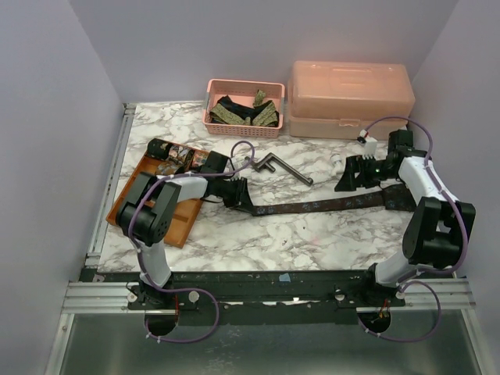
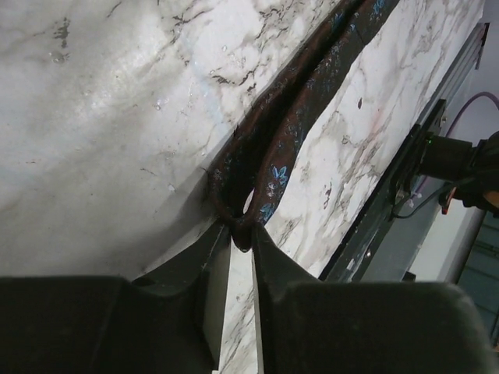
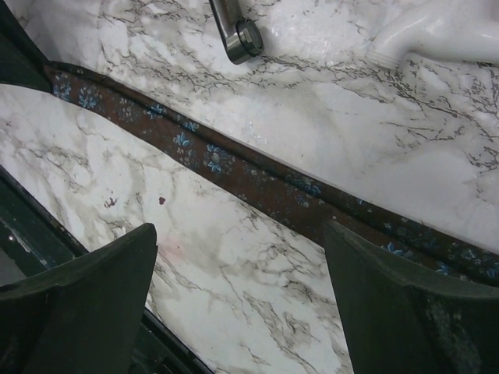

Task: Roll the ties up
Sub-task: Roll the tie at the center of the board.

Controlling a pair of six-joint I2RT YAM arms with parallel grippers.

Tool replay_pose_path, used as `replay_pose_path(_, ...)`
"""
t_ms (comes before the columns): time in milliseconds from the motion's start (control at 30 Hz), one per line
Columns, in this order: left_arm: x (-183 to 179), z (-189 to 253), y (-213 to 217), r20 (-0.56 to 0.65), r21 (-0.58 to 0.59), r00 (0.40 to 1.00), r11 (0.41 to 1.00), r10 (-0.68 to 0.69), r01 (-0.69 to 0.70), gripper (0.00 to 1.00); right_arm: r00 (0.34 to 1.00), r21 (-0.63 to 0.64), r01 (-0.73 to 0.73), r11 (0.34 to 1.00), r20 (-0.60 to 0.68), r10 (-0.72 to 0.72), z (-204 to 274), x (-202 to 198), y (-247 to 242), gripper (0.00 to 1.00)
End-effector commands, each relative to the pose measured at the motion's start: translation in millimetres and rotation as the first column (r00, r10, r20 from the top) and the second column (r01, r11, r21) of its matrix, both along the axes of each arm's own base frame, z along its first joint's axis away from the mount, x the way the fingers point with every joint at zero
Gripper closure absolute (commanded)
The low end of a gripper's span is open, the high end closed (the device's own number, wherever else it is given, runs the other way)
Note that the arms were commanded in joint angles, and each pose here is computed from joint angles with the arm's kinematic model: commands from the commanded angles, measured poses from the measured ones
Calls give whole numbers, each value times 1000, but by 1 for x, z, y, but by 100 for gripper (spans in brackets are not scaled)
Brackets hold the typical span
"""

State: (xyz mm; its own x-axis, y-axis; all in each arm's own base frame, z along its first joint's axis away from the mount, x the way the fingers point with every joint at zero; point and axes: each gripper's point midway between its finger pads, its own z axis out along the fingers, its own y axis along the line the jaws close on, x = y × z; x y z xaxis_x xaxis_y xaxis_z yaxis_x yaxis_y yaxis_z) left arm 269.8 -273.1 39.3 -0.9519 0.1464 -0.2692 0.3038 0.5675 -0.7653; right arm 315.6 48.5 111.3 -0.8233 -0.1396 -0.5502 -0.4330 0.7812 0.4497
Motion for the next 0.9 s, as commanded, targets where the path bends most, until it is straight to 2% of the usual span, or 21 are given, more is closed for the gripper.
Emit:
replay_pose_path(0, -5, 19, 0, 30, -31, 999, 999, -37, 38, 85, 999, 71, -14, 997, -38, 17, 3, -4, 15, 11)
replay_pose_path(200, -13, 24, 12, 43, 14, 998, 999, -47, 46, 100, 996, 125, -22, 992, -81, 32, -4, -18, 39, 13)
replay_pose_path(533, -6, 32, 44, 41, 92, 999, 996, -18, 14, 100, 990, 200, -73, 977, -103, 95, -2, -18, 80, 15)
replay_pose_path(867, 6, 62, 0, 43, -1, 998, 999, -53, 53, 93, 974, 318, -67, 946, -186, 132, -3, -3, 107, 16)
